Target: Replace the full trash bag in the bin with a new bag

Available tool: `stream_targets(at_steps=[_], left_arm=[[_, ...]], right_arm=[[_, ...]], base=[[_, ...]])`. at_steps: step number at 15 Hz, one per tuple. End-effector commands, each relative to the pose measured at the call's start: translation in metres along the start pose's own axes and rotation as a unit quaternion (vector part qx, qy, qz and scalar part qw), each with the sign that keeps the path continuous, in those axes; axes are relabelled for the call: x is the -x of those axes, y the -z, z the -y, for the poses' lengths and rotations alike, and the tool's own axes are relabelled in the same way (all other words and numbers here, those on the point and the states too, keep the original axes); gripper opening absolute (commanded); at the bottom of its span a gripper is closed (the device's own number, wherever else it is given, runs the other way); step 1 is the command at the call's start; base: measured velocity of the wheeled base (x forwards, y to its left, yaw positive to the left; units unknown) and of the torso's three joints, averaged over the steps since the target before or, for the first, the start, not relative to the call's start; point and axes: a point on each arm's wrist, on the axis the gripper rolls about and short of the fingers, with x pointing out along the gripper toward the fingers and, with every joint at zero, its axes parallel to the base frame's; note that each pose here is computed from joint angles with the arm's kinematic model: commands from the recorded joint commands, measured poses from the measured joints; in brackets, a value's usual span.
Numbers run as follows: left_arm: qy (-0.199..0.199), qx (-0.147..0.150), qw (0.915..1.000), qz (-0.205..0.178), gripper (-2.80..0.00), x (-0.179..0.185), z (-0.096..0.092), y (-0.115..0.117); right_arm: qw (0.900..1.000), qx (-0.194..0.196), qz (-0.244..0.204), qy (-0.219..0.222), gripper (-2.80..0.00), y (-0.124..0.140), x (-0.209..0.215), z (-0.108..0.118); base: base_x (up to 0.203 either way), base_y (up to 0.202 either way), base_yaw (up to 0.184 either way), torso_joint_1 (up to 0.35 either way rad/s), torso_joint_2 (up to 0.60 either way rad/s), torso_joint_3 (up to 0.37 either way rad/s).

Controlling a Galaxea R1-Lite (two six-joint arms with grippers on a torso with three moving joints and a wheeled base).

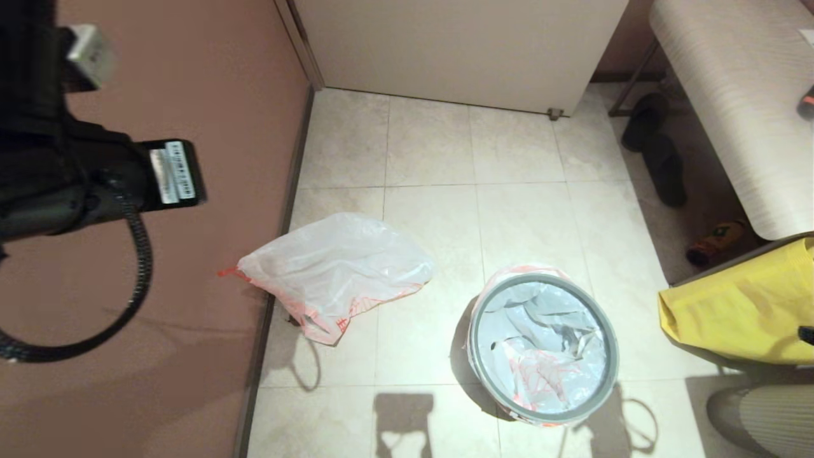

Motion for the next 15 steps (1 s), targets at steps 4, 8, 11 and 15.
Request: stream_targets(at_steps=[4, 8, 11, 15], left_arm=[[-0.119, 0.098, 0.9830, 0.099, -2.80, 0.068, -0.086, -0.009], [-0.149, 0.155, 0.9593, 0.184, -2.80, 0.130, -0.122, 0.001], [-0.143, 0.163, 0.9556, 0.199, -2.80, 0.156, -0.135, 0.037], [-0.127, 0.161, 0.9577, 0.202, -2.80, 0.172, -0.143, 0.092]], right_arm=[[0.996, 0.026, 0.080, 0.032, -2.80, 0.020, 0.058, -0.020], [0.993, 0.031, 0.105, 0.054, -2.80, 0.045, 0.089, -0.030], [0.989, 0.033, 0.122, 0.073, -2.80, 0.058, 0.102, -0.035], [0.986, 0.039, 0.144, 0.077, -2.80, 0.075, 0.115, -0.041]], base=[[0.000, 0.000, 0.000, 0.000, 0.00, 0.000], [0.000, 0.000, 0.000, 0.000, 0.00, 0.000], [0.000, 0.000, 0.000, 0.000, 0.00, 0.000], [0.000, 0.000, 0.000, 0.000, 0.00, 0.000]])
